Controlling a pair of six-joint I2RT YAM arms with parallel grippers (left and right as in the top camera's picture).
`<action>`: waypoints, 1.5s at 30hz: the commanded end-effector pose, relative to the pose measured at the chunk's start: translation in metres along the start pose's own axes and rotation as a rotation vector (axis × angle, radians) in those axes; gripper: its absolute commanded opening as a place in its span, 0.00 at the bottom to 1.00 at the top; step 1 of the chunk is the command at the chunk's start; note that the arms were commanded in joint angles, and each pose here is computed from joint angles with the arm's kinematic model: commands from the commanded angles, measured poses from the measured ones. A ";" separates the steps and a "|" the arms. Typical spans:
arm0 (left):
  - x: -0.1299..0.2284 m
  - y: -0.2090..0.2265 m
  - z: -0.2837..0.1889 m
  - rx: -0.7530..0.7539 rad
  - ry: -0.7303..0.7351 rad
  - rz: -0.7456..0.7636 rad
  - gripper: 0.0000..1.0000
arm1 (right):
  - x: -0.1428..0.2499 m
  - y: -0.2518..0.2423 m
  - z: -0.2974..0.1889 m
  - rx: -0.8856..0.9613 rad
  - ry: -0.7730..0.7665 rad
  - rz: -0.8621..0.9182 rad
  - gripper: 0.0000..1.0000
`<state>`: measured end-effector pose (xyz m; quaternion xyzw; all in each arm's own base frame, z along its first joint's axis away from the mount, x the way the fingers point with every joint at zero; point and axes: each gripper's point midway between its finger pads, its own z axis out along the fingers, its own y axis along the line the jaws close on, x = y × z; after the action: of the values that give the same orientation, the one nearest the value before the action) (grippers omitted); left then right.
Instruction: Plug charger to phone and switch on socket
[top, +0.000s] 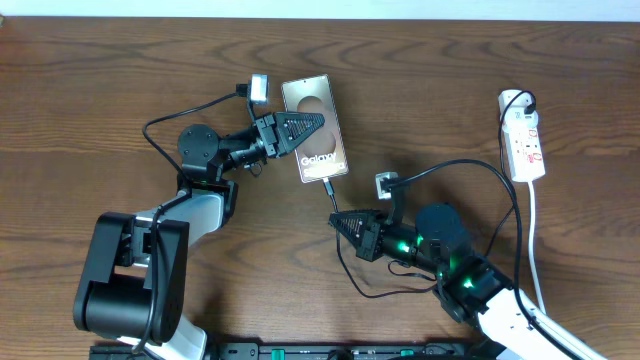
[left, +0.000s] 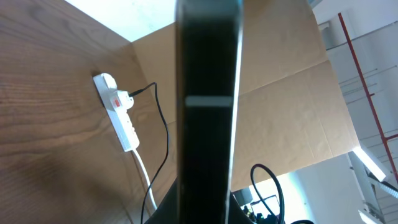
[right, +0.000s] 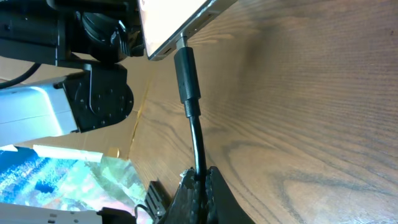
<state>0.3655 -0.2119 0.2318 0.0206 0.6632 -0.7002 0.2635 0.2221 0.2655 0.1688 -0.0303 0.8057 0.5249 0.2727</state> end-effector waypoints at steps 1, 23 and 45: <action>0.000 -0.011 0.001 0.024 0.019 0.053 0.07 | -0.010 0.004 -0.005 -0.001 -0.047 -0.032 0.01; 0.005 -0.012 0.004 0.028 0.038 0.002 0.07 | -0.018 -0.001 0.009 0.083 -0.164 -0.167 0.01; 0.033 -0.018 0.012 0.057 0.165 0.011 0.07 | -0.055 0.007 0.000 0.083 -0.321 -0.253 0.01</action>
<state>0.3579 -0.2205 0.2319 0.0253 0.6638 -0.7079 0.2401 0.2450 0.2694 0.1859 -0.0620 0.7754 0.4783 0.4077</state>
